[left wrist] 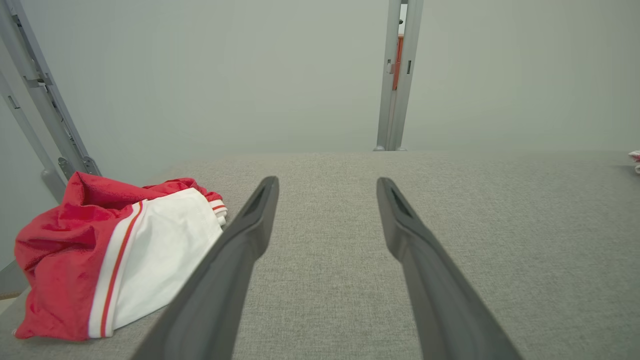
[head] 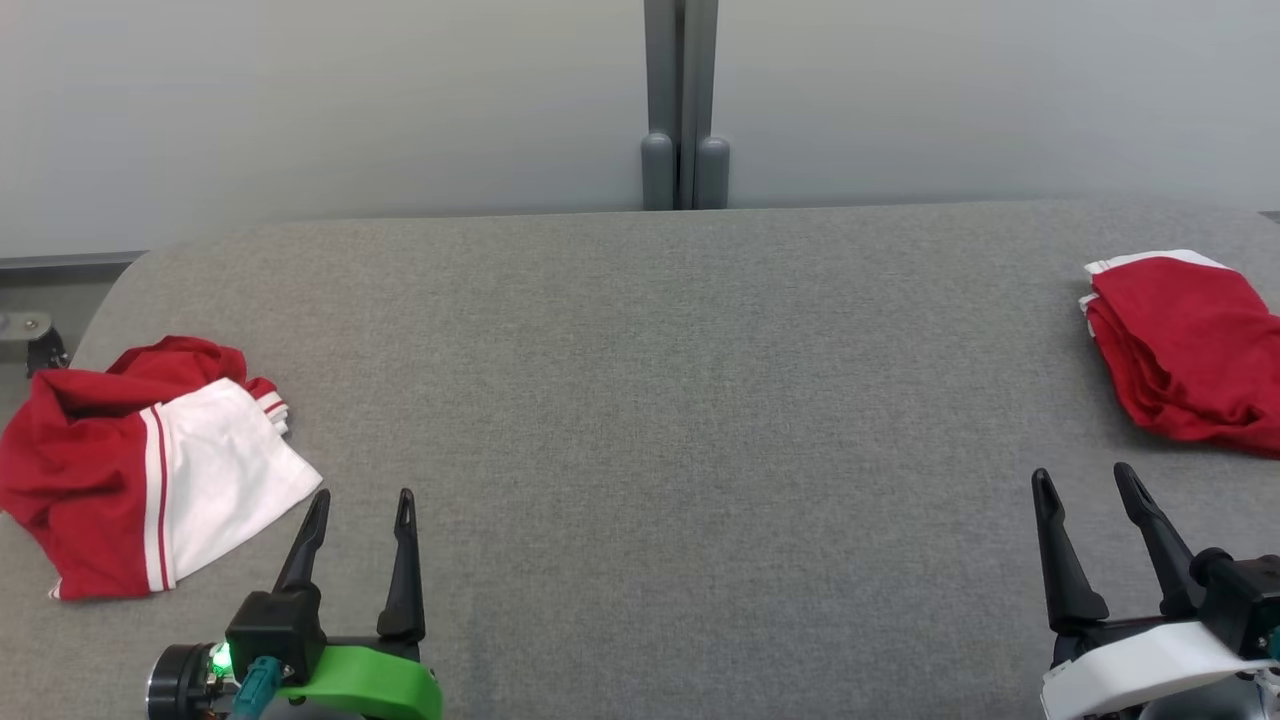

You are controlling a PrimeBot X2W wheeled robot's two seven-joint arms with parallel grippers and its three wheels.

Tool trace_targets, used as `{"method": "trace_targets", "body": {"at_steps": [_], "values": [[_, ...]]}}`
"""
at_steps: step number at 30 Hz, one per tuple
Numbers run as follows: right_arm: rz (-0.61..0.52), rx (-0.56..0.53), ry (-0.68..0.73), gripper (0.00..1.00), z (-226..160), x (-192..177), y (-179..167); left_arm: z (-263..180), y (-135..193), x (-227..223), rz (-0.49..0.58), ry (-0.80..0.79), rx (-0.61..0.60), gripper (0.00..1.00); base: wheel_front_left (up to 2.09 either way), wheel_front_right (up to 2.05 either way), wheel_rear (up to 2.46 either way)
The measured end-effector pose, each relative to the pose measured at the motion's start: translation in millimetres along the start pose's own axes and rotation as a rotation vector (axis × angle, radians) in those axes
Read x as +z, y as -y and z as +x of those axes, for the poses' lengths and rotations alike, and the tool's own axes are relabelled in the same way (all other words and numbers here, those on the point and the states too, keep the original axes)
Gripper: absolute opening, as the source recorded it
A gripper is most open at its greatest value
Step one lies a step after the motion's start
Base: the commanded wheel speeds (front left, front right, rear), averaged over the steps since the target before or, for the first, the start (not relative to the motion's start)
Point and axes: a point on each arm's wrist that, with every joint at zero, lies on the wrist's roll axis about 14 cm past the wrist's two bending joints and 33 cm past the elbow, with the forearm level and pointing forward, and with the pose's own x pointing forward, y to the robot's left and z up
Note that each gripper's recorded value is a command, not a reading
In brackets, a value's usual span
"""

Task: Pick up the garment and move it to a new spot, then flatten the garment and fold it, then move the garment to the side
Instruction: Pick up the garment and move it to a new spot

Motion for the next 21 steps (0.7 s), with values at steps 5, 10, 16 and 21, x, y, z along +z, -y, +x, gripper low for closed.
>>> {"method": "trace_targets", "body": {"at_steps": [5, 10, 16, 21], "values": [[0.004, 0.049, 0.005, 1.00, 9.8, 1.4, -14.5, 1.4, -13.2, 10.7, 0.007, 0.031, 0.037, 1.00, 0.00, 0.00, 0.00], [0.009, 0.145, 0.016, 1.00, 30.5, 4.8, -43.1, -0.6, -40.5, 24.8, 0.017, 0.071, 0.120, 1.00, 0.00, 0.00, 0.00], [0.014, 0.318, 0.020, 1.00, 56.9, 5.7, -95.0, -19.5, -82.3, 36.1, 0.019, 0.101, 0.268, 1.00, 0.00, 0.00, 0.00], [0.030, 0.450, 0.011, 1.00, 71.1, 1.7, -138.0, -47.5, -116.2, 42.5, 0.031, 0.115, 0.399, 1.00, 0.00, 0.00, 0.00]]}}
